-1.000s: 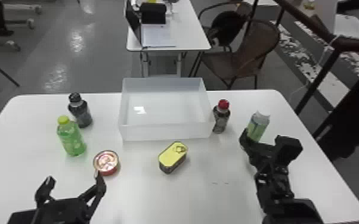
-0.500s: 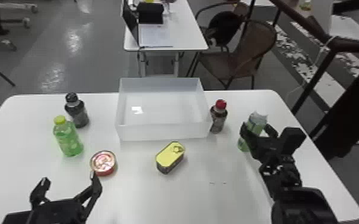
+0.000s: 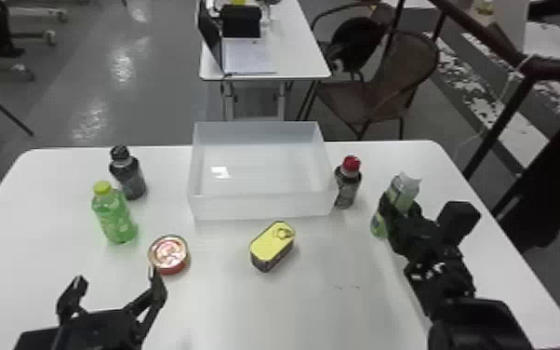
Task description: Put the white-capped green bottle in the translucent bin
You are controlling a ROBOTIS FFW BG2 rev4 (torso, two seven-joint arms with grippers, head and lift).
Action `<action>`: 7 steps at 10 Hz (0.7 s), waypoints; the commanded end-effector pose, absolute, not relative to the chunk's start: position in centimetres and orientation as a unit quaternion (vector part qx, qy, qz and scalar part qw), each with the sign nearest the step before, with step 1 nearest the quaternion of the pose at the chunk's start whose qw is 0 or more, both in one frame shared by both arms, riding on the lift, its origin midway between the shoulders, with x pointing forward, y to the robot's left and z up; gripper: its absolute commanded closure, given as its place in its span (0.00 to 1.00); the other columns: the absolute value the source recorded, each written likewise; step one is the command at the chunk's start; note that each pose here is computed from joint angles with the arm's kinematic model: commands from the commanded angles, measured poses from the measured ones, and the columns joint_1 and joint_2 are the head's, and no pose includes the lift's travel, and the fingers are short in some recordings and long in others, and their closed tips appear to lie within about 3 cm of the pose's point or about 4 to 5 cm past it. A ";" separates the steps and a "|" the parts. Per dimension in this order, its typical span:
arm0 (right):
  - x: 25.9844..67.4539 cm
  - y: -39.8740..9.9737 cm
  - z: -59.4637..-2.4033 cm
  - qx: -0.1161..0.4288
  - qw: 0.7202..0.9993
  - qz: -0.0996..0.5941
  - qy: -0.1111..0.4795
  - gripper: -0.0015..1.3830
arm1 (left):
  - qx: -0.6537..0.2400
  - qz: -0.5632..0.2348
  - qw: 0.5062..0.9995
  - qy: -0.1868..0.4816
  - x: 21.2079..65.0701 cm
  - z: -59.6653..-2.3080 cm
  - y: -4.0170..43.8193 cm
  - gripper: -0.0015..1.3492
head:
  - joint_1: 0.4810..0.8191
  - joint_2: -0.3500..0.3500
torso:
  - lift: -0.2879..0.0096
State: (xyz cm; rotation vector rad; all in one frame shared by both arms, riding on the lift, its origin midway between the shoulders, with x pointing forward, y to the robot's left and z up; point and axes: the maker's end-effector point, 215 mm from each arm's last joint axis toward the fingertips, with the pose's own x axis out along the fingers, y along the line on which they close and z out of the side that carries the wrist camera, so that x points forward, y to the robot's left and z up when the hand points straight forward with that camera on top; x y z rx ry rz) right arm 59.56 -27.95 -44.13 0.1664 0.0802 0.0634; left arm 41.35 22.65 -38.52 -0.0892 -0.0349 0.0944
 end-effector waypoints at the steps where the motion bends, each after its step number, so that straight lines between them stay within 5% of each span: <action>1: 58.8 -25.5 -41.6 0.088 0.994 0.058 0.030 0.73 | -0.046 0.047 0.998 -0.018 41.4 -38.4 22.5 0.11 | 0.63 0.41 | 0.70; 7: 61.7 -14.4 -25.8 0.094 0.978 0.185 -0.020 0.73 | -0.058 0.038 0.997 -0.019 42.3 -38.4 21.6 0.11 | 0.63 0.58 | 0.70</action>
